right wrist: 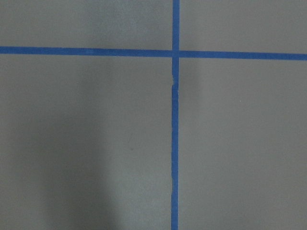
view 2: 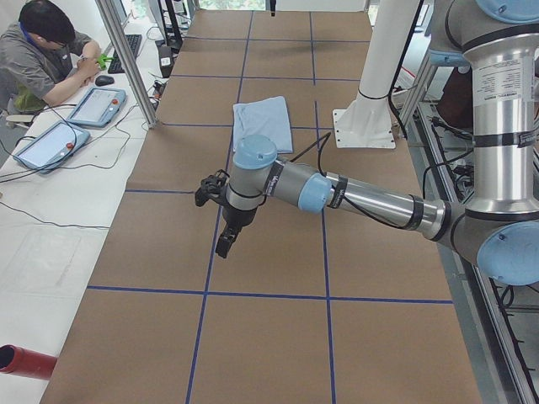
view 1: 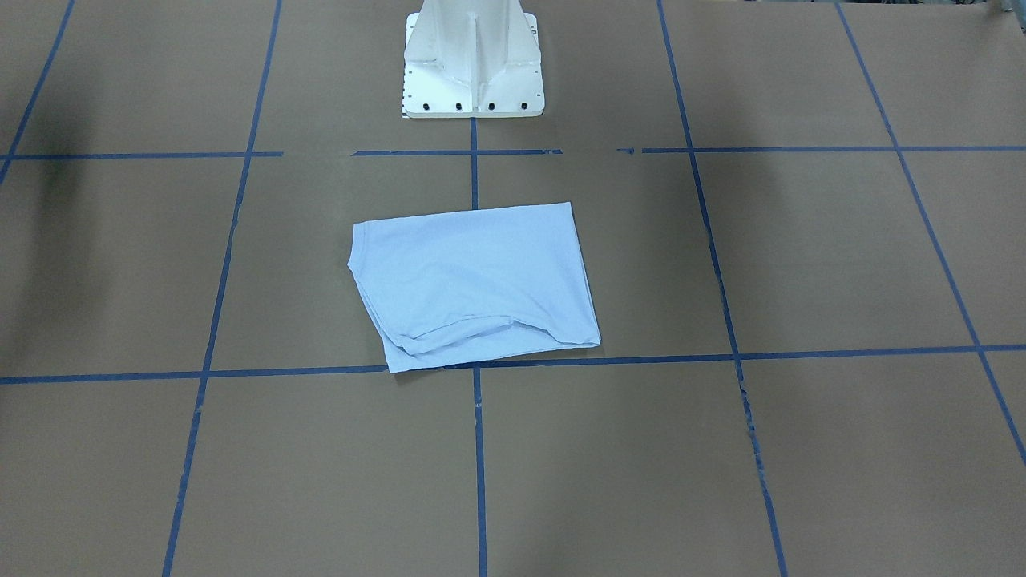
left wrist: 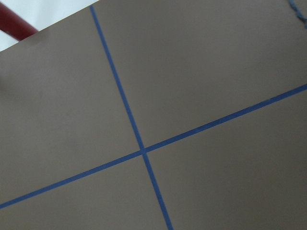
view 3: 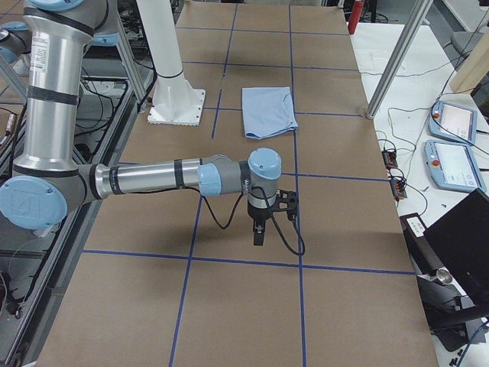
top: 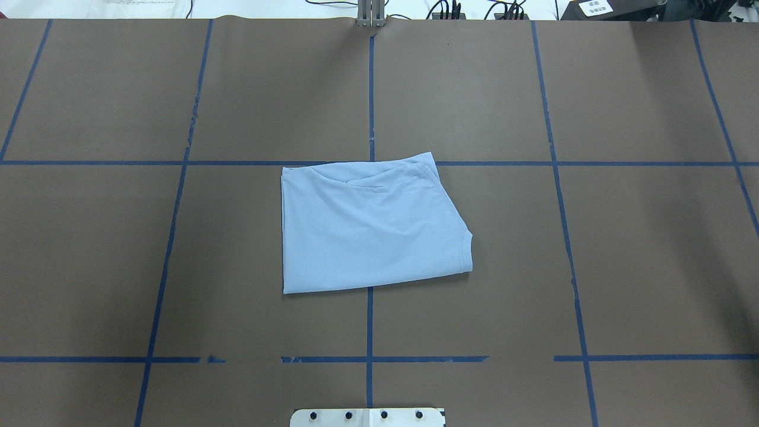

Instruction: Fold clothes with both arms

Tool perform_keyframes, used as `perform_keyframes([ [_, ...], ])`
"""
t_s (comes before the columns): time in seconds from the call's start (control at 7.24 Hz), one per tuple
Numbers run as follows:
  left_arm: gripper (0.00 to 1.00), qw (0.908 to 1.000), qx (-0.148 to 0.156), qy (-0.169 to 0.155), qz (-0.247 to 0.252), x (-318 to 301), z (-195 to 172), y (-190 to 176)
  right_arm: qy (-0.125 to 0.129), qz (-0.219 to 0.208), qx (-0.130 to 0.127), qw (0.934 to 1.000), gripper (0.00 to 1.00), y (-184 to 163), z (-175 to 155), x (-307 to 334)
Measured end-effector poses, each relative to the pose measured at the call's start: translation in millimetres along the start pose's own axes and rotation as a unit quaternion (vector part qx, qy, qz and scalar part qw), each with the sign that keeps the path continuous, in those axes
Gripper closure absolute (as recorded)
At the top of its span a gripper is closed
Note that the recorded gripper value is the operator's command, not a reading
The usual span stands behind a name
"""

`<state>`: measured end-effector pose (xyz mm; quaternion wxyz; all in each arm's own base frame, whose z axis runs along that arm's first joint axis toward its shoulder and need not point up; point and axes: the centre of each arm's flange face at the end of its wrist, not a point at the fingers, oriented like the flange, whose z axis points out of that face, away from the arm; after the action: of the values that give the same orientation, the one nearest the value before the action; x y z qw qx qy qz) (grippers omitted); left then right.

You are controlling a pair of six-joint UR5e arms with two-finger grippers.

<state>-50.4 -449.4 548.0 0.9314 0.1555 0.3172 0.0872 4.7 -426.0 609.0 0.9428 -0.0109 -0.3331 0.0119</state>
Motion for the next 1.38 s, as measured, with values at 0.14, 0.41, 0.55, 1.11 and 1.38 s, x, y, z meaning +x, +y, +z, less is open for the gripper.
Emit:
perform_keyframes([
  [0.14, 0.0, 0.999, -0.014, 0.038, -0.02, -10.2, 13.6, 18.3, -0.015, 0.007, -0.001, 0.9999, 0.0, 13.0, -1.2, 15.1],
  [0.41, 0.0, 0.9952, -0.035, 0.079, -0.046, -19.2, 29.5, 43.4, -0.048, 0.016, 0.019, 0.9986, 0.0, 32.7, -21.5, 46.8],
  [0.55, 0.0, 0.9942, -0.042, 0.084, -0.054, -21.0, 32.8, 47.6, -0.053, 0.013, 0.015, 0.9984, 0.0, 34.6, -23.4, 44.9],
  [1.11, 0.0, 0.9902, -0.07, 0.087, -0.084, -22.8, 35.5, 52.7, -0.022, 0.014, 0.007, 0.9996, 0.0, 32.7, -19.9, 48.5],
  [1.38, 0.0, 0.9907, -0.068, 0.087, -0.08, -21.4, 34.8, 49.3, -0.018, 0.015, 0.005, 0.9997, 0.0, 35.1, -16.7, 51.6],
])
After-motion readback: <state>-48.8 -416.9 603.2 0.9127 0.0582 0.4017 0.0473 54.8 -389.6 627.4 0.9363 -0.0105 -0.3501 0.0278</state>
